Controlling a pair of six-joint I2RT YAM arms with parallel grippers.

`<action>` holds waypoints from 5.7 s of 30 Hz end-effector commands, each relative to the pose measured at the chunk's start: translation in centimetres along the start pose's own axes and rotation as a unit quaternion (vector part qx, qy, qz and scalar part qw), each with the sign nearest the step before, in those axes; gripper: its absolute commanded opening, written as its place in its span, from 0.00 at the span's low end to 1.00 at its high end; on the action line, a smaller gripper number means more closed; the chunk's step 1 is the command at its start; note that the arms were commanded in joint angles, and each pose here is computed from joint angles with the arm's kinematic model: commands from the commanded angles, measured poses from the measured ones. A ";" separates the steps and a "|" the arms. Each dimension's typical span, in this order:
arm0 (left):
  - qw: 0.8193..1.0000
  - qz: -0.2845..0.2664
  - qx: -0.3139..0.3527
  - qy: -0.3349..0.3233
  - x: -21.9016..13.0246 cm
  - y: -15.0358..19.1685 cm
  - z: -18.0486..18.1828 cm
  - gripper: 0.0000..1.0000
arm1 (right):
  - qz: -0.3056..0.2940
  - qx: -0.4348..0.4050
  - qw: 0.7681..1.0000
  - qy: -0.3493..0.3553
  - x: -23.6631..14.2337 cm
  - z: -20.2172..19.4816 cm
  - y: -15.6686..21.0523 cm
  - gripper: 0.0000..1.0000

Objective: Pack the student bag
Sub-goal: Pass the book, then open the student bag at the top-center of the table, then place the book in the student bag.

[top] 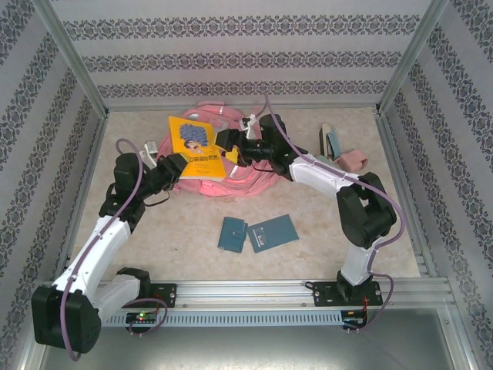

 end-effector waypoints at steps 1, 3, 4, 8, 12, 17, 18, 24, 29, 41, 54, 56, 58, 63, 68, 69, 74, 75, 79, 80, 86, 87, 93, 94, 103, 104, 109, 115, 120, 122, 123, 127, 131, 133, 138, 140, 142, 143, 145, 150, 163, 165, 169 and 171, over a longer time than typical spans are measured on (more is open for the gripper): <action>0.993 -0.025 0.050 0.099 0.1 -1.7 -3.9 0.00 | 0.054 0.015 0.996 -0.062 1.4 0.6 0.1 0.78; 0.993 -0.022 0.051 0.103 0.4 -1.6 -4.0 0.00 | 0.057 0.023 0.996 -0.063 1.9 0.2 -0.1 0.77; 0.993 -0.021 0.053 0.105 0.4 -1.6 -4.2 0.00 | 0.056 0.025 0.996 -0.061 1.9 0.0 -0.1 0.76; 0.992 -0.017 0.064 0.104 0.3 -1.8 -4.7 0.00 | 0.054 0.026 0.997 -0.052 2.0 -0.5 -0.2 0.81; 0.992 -0.022 0.070 0.106 0.2 -2.1 -5.2 0.00 | 0.038 0.041 0.998 -0.022 2.2 -2.1 -0.5 0.86; 0.991 -0.024 0.078 0.108 0.0 -2.4 -5.7 0.00 | 0.006 0.060 0.998 0.010 1.6 -4.0 -0.7 0.86; 0.991 -0.023 0.078 0.109 0.0 -2.4 -5.7 0.00 | 0.011 0.062 0.998 0.008 1.7 -4.0 -0.7 0.86; 0.992 -0.019 0.066 0.110 0.6 -2.0 -5.0 0.00 | 0.050 0.056 0.995 -0.059 2.3 -2.1 -0.6 0.86; 0.992 -0.014 0.063 0.104 0.8 -1.8 -4.5 0.00 | 0.079 0.047 0.989 -0.119 2.4 0.2 -0.6 0.81; 0.995 0.005 0.064 0.078 1.4 -1.4 -3.5 0.00 | 0.047 0.050 0.991 -0.115 0.3 -0.7 -1.2 0.10; 0.973 0.113 0.165 -0.111 4.3 -0.9 -2.3 0.48 | -0.118 0.027 0.993 -0.007 -9.2 -3.5 -2.1 0.00; 0.965 0.131 0.185 -0.135 5.6 -0.5 -2.3 0.50 | -0.150 0.027 0.988 0.016 -11.1 -4.1 -2.1 0.00; 0.954 0.149 0.211 -0.151 7.2 0.0 -2.5 0.50 | -0.177 0.027 0.983 0.050 -13.0 -4.6 -1.8 0.00; 0.911 0.199 0.297 -0.203 11.8 2.0 -3.4 0.52 | -0.231 0.019 0.967 0.106 -16.9 -5.2 -0.9 0.00; 0.870 0.237 0.365 -0.233 16.7 4.3 -3.8 0.51 | -0.275 0.037 0.953 0.120 -20.2 -6.1 -0.3 0.00; 0.859 0.246 0.379 -0.239 17.8 4.9 -3.8 0.51 | -0.281 0.038 0.951 0.121 -20.7 -6.1 -0.1 0.00; 0.802 0.286 0.448 -0.272 22.3 7.5 -3.1 0.50 | -0.294 0.042 0.946 0.130 -22.4 -6.4 0.7 0.00; 0.790 0.294 0.460 -0.279 23.1 8.0 -2.9 0.50 | -0.296 0.043 0.945 0.131 -22.7 -6.4 0.9 0.00; 0.756 0.312 0.484 -0.311 25.2 9.0 -1.9 0.48 | -0.306 0.036 0.940 0.146 -23.7 -6.1 1.7 0.00; 0.753 0.316 0.483 -0.317 25.6 9.1 -1.7 0.47 | -0.307 0.035 0.940 0.147 -23.8 -6.0 1.9 0.00; 0.743 0.330 0.484 -0.324 26.8 9.6 -0.8 0.21 | -0.313 0.028 0.938 0.145 -24.4 -5.5 2.3 0.00; 0.742 0.322 0.486 -0.331 26.7 9.3 -1.2 0.08 | -0.314 0.028 0.938 0.145 -24.4 -5.4 2.3 0.00; 0.787 0.249 0.484 -0.290 23.7 6.0 -6.5 0.00 | -0.310 0.042 0.940 0.137 -24.1 -6.2 1.8 0.00; 0.798 0.240 0.477 -0.279 23.1 5.2 -7.5 0.00 | -0.309 0.044 0.941 0.134 -23.9 -6.4 1.6 0.00; 0.885 0.183 0.399 -0.151 18.2 -1.1 -12.2 0.00 | -0.282 0.043 0.953 0.100 -21.2 -6.1 -0.2 0.00; 0.892 0.180 0.391 -0.138 17.9 -1.8 -12.3 0.00 | -0.279 0.044 0.954 0.095 -20.7 -5.9 -0.3 0.00; 0.929 0.151 0.331 -0.069 15.7 -5.6 -11.8 0.00 | -0.274 0.044 0.958 0.067 -17.9 -5.4 -1.4 0.00; 0.941 0.143 0.304 -0.041 14.7 -7.2 -10.8 0.00 | -0.246 0.046 0.967 0.048 -13.0 -4.9 -3.2 0.00; 0.944 0.143 0.296 -0.030 14.8 -7.2 -10.9 0.00 | -0.232 0.059 0.970 0.037 -8.2 -5.2 -5.4 0.00; 0.946 0.141 0.292 -0.023 15.0 -7.3 -11.0 0.00 | -0.232 0.074 0.969 0.038 -6.0 -5.9 -6.3 0.00; 0.946 0.141 0.292 -0.020 15.1 -7.3 -11.0 0.00 | -0.234 0.081 0.968 0.040 -5.1 -6.2 -6.8 0.00; 0.946 0.140 0.293 -0.009 15.2 -7.4 -11.3 0.00 | -0.219 0.087 0.971 0.047 -0.7 -6.8 -8.5 0.00; 0.947 0.136 0.291 0.001 15.2 -7.6 -11.7 0.00 | -0.202 0.095 0.973 0.059 2.7 -7.8 -9.9 0.07; 0.947 0.134 0.293 -0.001 15.1 -7.7 -11.8 0.00 | -0.188 0.091 0.975 0.079 3.5 -7.9 -10.3 0.12; 0.944 0.135 0.299 -0.007 15.0 -7.8 -11.8 0.00 | -0.164 0.054 0.971 0.166 2.8 -6.9 -9.9 0.38; 0.945 0.135 0.299 -0.010 15.1 -7.9 -11.7 0.00 | -0.163 0.039 0.966 0.198 2.2 -6.4 -9.5 0.46; 0.945 0.137 0.296 -0.012 15.4 -7.9 -11.4 0.00 | -0.158 0.036 0.961 0.223 1.7 -6.6 -9.3 0.47; 0.946 0.139 0.294 -0.011 15.5 -7.9 -11.4 0.00 | -0.156 0.034 0.960 0.228 1.6 -6.7 -9.1 0.47; 0.945 0.142 0.295 -0.011 15.6 -7.9 -11.3 0.00 | -0.151 0.041 0.958 0.242 1.5 -7.4 -8.9 0.47; 0.944 0.145 0.296 -0.014 15.6 -7.9 -11.2 0.00 | -0.150 0.046 0.949 0.272 0.9 -9.0 -8.4 0.42; 0.942 0.168 0.288 0.030 16.2 -7.2 -11.2 0.00 | -0.099 0.069 0.964 0.235 5.4 -10.2 -10.2 0.18; 0.941 0.172 0.288 0.030 16.2 -7.1 -11.1 0.00 | -0.091 0.077 0.966 0.228 6.1 -10.4 -10.4 0.23; 0.940 0.176 0.293 0.015 16.1 -7.0 -10.8 0.00 | -0.088 0.074 0.967 0.226 6.1 -9.7 -10.4 0.41; 0.939 0.174 0.295 -0.016 16.0 -7.0 -10.2 0.00 | -0.092 0.064 0.967 0.229 5.2 -9.0 -10.2 0.44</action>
Point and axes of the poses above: each hand's point on the last joint's axis, 136 mm out from that joint toward the fingers, its own x axis out along the fingers, its own z axis along the line the jaws close on, y = z × x, the point moved 10 cm from there along -x, back along the fingers, and after that the axes turned 14 degrees about x, right-handed, at the moved point
